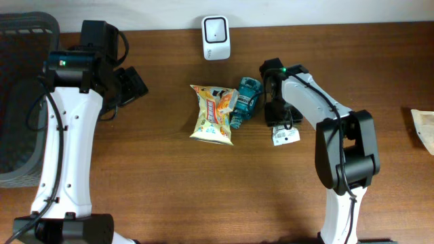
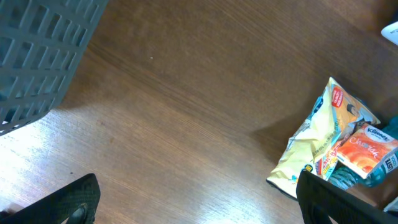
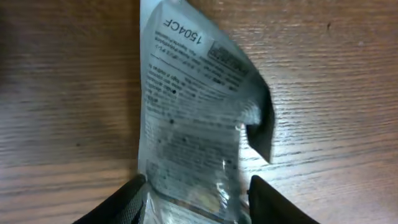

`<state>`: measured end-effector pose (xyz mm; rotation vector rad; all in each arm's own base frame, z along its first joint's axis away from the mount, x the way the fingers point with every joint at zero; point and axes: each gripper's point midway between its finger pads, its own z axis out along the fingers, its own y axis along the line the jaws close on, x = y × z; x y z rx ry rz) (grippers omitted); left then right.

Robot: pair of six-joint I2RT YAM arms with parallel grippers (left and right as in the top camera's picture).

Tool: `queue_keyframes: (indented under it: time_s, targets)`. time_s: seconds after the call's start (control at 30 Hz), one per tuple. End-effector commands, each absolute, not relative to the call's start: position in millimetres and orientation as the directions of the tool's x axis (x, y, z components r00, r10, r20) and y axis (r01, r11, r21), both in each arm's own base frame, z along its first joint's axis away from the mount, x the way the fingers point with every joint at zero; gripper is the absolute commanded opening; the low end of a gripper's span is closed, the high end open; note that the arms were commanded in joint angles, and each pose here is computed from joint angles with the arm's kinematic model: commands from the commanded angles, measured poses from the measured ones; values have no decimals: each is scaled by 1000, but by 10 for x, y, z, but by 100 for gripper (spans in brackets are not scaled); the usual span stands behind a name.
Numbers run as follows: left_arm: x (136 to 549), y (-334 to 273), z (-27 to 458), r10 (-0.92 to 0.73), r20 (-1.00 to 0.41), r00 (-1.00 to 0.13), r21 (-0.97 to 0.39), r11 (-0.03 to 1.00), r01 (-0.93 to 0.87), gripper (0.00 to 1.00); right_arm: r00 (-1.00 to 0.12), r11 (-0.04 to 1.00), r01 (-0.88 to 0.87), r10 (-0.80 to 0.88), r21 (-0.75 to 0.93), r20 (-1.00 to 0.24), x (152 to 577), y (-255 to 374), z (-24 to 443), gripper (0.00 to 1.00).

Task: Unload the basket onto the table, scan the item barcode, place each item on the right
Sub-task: 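Close the right gripper on the white packet's corner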

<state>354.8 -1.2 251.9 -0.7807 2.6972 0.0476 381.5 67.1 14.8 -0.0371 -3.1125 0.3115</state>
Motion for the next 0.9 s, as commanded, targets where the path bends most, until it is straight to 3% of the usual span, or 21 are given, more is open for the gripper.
queue_keyframes:
  time_s: [0.0,0.37,0.87]
  targets:
    - [3541,-13,2539,-522,-327,-788,-66,844,-532,99,-1000,962,19,20,-272,1,3782,553,130,52]
    - [3541,-13,2539,-522,-327,-788,-66,844,-532,99,-999,962,30,25,-273,-20,3825,553,129,40]
    - [3541,-13,2539,-522,-327,-788,-66,844,-532,99,-996,988,72,65,-134,-57,4013,818,343,38]
